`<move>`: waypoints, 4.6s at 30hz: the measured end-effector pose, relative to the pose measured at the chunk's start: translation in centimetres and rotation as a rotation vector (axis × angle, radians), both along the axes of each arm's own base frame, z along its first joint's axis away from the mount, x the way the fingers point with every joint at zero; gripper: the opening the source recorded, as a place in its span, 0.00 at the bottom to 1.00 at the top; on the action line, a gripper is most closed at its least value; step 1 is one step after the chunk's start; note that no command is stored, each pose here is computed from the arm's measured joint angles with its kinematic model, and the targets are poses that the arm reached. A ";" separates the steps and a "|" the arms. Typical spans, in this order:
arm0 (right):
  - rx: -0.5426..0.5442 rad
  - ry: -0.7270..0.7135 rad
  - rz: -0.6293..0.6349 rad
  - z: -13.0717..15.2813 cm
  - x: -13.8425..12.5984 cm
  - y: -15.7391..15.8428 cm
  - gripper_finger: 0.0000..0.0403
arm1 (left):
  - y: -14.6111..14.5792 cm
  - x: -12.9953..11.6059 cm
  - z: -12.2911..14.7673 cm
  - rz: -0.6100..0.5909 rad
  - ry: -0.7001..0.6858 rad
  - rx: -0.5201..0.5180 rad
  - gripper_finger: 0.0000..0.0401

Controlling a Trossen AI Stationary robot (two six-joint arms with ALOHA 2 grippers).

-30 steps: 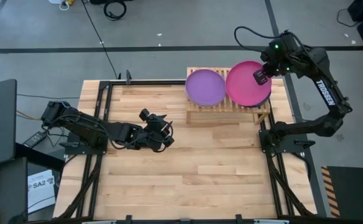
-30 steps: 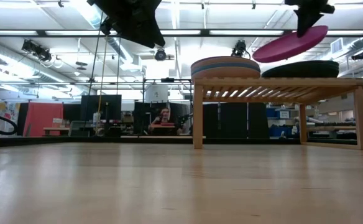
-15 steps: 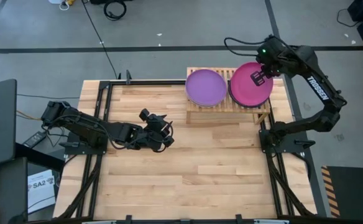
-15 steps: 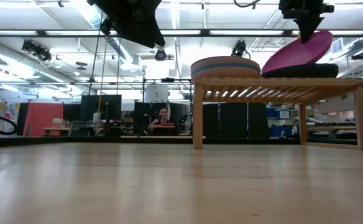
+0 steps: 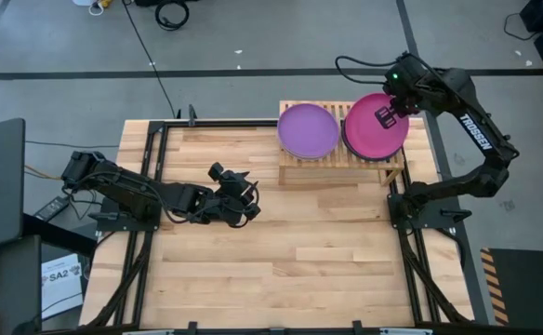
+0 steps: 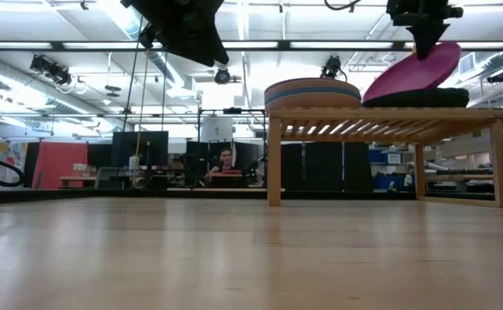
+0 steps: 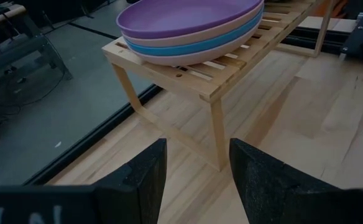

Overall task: Place and stack plates onto a shelf
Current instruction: Stack the pink plate on the top of black plate on the shelf, then return to Home Position

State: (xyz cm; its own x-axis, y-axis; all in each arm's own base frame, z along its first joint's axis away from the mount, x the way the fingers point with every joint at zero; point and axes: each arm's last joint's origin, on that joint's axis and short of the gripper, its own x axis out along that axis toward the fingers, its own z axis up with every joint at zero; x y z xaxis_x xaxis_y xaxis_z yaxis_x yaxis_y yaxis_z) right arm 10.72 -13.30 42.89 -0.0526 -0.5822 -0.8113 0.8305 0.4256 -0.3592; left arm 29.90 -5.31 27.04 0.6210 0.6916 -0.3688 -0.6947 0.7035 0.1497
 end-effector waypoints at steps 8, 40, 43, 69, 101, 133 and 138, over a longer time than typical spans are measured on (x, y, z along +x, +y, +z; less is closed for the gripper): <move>0.000 0.000 0.000 0.0 0.0 0.0 0.20 | 0.0 0.0 0.0 0.000 0.000 0.000 0.45; 0.262 -0.459 0.144 0.2 2.3 0.7 0.43 | 0.0 0.0 0.0 0.000 0.000 0.000 0.45; 0.268 -0.543 0.249 0.7 3.7 1.4 0.43 | 0.0 0.0 0.0 0.000 0.000 0.000 0.45; 0.220 -0.865 0.959 -0.6 21.5 9.7 0.43 | -1.0 1.7 3.8 -0.383 -0.142 0.140 0.45; 0.050 -1.240 1.094 9.3 0.9 13.3 0.43 | 4.8 -21.3 14.2 -0.472 -0.315 0.187 0.45; -0.026 -1.391 1.123 -4.0 -8.2 13.7 0.43 | 4.8 -23.7 1.3 -0.661 -0.445 0.049 0.45; -0.060 -1.413 1.119 -7.1 -8.1 13.7 0.43 | 4.5 -22.6 -0.5 -0.661 -0.444 0.045 0.45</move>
